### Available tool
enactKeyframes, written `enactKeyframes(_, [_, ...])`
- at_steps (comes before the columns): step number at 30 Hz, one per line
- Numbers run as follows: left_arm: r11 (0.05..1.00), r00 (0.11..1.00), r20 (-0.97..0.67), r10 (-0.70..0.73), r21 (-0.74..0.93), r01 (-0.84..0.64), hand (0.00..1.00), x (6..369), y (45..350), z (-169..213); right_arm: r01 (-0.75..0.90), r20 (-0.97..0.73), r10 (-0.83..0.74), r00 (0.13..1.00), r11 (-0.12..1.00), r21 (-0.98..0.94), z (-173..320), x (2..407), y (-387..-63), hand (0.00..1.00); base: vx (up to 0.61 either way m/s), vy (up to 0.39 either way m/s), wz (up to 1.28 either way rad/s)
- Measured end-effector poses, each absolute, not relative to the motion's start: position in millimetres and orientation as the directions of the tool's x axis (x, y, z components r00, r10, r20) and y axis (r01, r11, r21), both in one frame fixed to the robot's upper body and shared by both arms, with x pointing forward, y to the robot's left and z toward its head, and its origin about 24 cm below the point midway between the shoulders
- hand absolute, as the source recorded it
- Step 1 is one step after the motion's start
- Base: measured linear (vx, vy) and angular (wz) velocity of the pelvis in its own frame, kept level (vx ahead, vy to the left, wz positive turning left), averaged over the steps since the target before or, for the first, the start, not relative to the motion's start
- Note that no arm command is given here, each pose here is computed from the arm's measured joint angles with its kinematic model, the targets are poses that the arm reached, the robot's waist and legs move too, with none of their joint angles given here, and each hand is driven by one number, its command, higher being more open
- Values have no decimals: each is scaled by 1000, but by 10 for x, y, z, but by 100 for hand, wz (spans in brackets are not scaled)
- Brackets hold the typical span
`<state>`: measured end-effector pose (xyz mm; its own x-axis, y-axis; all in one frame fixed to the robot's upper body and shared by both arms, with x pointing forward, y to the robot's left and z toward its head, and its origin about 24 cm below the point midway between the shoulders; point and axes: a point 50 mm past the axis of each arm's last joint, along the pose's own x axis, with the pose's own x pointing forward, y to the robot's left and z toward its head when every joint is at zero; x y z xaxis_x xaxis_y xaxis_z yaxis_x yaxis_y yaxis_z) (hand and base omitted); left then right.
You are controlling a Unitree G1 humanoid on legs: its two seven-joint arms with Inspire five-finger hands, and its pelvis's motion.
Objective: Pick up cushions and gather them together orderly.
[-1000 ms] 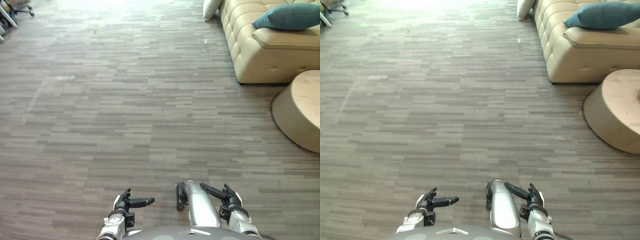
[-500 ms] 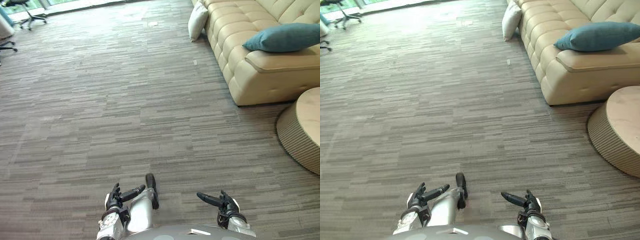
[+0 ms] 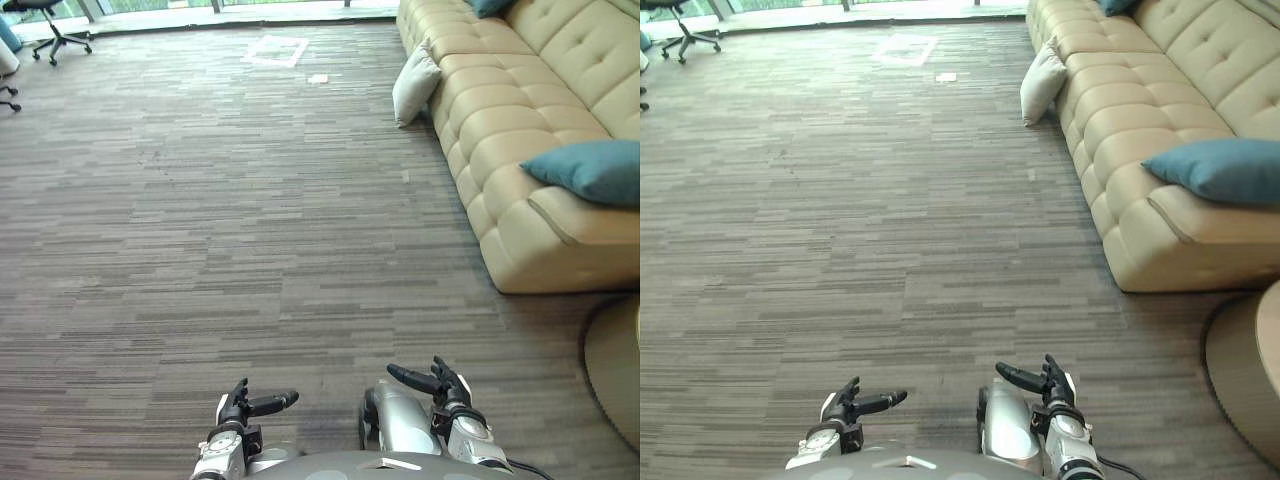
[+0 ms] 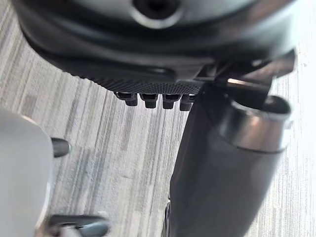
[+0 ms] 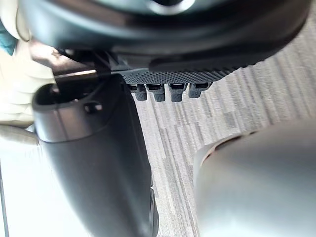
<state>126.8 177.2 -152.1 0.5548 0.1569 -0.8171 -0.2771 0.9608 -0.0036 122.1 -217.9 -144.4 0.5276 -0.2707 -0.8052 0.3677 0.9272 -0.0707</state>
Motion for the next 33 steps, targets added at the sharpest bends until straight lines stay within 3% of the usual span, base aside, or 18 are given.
enactKeyframes(3, [937, 582, -789, 196, -25, -350, 100, 1294, 1812, -1468, 362, -816, -268, 512, 929, -78, -1465, 1155, -2172, 100, 491, -108, -21])
enactKeyframes(9, [938, 663, -720, 205, -49, -343, 100, 1460, 1816, -1357, 363, -841, -244, 483, 930, -61, -1520, 1119, -2068, 100, 535, 23, -44])
enactKeyframes(18, [943, 576, -781, 242, 49, -330, 100, 1306, 2073, -1453, 398, -873, -222, 434, 917, -36, -1596, 1034, -1928, 100, 633, 221, -26])
enactKeyframes(22, [948, 525, -818, 234, 71, -312, 100, 1207, 2039, -1515, 393, -852, -227, 472, 919, -27, -1556, 1111, -1983, 100, 637, 130, 15])
enactKeyframes(26, [974, 522, -835, 173, 66, -218, 100, 1193, 1904, -1550, 378, -809, -262, 526, 924, -54, -1473, 1245, -2139, 100, 724, -81, 54])
enactKeyframes(29, [976, 514, -842, 164, 62, -210, 100, 1167, 1911, -1561, 401, -839, -268, 473, 914, -65, -1532, 1085, -2152, 100, 719, -253, 71])
enactKeyframes(33, [971, 509, -845, 164, 46, -236, 100, 1151, 1872, -1572, 432, -829, -285, 480, 900, -60, -1507, 1114, -2189, 100, 689, -305, 3])
